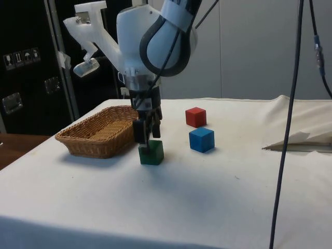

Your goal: Pick up exactly two blocks and place them into the basket.

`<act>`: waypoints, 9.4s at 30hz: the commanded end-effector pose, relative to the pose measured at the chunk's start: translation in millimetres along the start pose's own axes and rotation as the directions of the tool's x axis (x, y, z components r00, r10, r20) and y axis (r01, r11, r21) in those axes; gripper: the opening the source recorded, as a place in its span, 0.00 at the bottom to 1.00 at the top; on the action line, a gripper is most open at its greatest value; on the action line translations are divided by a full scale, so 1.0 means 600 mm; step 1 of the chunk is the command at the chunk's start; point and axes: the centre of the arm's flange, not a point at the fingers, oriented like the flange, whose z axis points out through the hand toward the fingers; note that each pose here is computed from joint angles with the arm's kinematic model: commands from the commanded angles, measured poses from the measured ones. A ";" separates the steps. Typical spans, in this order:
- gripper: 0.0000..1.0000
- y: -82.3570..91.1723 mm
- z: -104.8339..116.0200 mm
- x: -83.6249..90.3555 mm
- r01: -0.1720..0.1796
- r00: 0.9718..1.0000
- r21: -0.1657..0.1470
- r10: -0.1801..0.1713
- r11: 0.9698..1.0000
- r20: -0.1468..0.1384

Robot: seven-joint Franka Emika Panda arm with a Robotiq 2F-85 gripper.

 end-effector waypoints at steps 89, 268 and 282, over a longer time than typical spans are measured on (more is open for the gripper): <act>0.02 0.070 -0.131 0.182 -0.009 0.999 -0.009 0.008 1.000 -0.032; 1.00 0.191 -0.039 -0.207 -0.052 0.998 0.141 0.058 0.989 -0.035; 1.00 0.157 -0.008 -0.208 -0.083 0.996 0.164 0.086 0.983 -0.015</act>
